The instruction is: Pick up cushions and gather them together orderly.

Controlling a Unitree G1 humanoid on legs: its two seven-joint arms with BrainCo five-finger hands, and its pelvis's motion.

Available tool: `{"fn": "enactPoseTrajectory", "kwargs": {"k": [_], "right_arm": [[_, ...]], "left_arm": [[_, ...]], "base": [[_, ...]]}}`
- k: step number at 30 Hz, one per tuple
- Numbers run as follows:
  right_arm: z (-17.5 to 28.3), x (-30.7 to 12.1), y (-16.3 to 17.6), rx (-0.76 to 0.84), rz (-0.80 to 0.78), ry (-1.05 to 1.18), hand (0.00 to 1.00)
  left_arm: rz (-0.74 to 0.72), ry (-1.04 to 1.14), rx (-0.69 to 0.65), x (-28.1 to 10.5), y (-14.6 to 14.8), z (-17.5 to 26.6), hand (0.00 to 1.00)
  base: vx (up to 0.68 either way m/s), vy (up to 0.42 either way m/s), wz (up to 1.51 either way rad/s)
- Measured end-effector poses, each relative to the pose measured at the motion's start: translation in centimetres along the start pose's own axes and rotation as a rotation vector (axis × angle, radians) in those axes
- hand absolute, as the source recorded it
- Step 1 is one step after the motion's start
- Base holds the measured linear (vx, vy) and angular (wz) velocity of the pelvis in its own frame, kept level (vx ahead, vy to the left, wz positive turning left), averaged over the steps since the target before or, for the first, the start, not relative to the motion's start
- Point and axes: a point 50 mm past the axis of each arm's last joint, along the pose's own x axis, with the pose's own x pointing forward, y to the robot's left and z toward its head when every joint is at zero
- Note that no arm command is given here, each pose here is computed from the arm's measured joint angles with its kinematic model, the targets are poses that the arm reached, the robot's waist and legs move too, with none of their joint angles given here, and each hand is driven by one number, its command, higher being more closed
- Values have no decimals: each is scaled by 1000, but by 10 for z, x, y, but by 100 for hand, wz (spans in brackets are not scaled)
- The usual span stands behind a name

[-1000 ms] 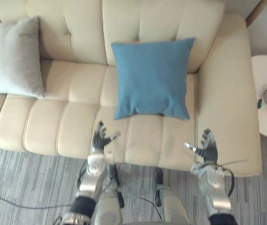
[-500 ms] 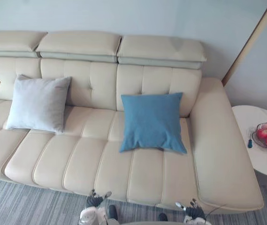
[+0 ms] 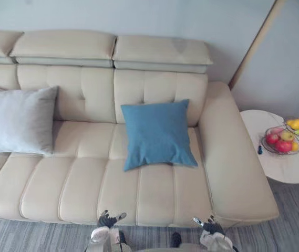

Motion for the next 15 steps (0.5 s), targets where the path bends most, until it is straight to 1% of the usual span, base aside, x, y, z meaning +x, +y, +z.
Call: {"fn": "enactPoseTrajectory", "kwargs": {"k": [2,4,5,6,8,10,12,15], "right_arm": [[-9,-3,-2,-6,-6,25,0],[-9,-3,-1,-15,-2,25,0],[-4,-1,-2,-20,-4,13,0],[3,1,-3,-25,-9,-9,0],[8,2,-2,-24,-10,-28,0],[13,3,1,-22,-7,-46,0],[9,1,-3,-23,-21,-33,0],[4,0,-7,-26,-38,-16,0]], "left_arm": [[4,-65,-5,1,2,15,0],[17,-88,-8,1,7,20,0],[13,-84,-21,0,4,19,0],[6,-58,-37,-3,-2,10,0],[0,-33,-22,-6,-7,1,0],[-13,-32,-24,-7,-12,1,0],[-21,-18,-35,-9,-17,-3,0],[-18,-30,-41,-8,-16,1,0]], "base": [[-34,-130,69],[-90,-191,45],[-126,-143,-11],[-155,-135,-30],[-172,-161,-16],[-312,-185,18],[-346,-114,37],[-217,30,17]]}}
